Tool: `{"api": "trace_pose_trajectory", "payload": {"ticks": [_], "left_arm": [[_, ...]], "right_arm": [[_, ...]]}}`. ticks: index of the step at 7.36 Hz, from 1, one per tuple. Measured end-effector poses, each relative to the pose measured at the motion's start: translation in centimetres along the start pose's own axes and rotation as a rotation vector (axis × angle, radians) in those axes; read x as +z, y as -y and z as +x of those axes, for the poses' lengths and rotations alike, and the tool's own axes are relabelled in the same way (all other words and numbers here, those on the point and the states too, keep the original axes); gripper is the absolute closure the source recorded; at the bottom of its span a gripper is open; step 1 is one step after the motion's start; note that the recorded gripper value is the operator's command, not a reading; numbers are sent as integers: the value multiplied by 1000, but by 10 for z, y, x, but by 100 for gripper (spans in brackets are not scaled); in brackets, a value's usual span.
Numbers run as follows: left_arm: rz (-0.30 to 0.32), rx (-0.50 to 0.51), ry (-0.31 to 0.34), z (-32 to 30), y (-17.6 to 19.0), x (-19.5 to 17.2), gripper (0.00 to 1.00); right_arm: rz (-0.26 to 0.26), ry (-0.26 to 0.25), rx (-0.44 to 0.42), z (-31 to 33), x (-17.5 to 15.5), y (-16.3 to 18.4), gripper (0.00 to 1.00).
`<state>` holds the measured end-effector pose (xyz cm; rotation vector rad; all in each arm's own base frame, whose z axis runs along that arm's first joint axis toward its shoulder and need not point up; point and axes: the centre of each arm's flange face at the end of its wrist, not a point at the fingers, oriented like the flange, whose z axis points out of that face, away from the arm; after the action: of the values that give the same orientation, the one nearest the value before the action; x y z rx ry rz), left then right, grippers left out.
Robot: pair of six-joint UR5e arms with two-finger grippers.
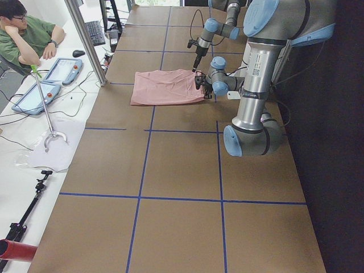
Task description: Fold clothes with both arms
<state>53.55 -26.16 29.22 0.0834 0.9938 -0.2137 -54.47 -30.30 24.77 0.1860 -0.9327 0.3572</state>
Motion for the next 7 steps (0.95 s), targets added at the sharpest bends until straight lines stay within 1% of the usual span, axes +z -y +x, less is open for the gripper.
{"api": "trace_pose_trajectory", "payload": {"ticks": [1,2,3,5,7], "left_arm": [[0,0,-2,1,0,-1,100],[1,-1,-4,2,0,-1,100],[3,-1,-6,3,0,-2,100],[5,-2,-8,4,0,-1,100],[7,-2,-7,5,0,-1,100]], "right_arm": [[4,-42,27,-4,4,-1,26],[9,-76,61,-11,7,-1,34],[15,-106,99,-18,14,-2,38],[24,-146,149,-31,31,-4,37],[31,-189,164,-29,38,-5,36]]}}
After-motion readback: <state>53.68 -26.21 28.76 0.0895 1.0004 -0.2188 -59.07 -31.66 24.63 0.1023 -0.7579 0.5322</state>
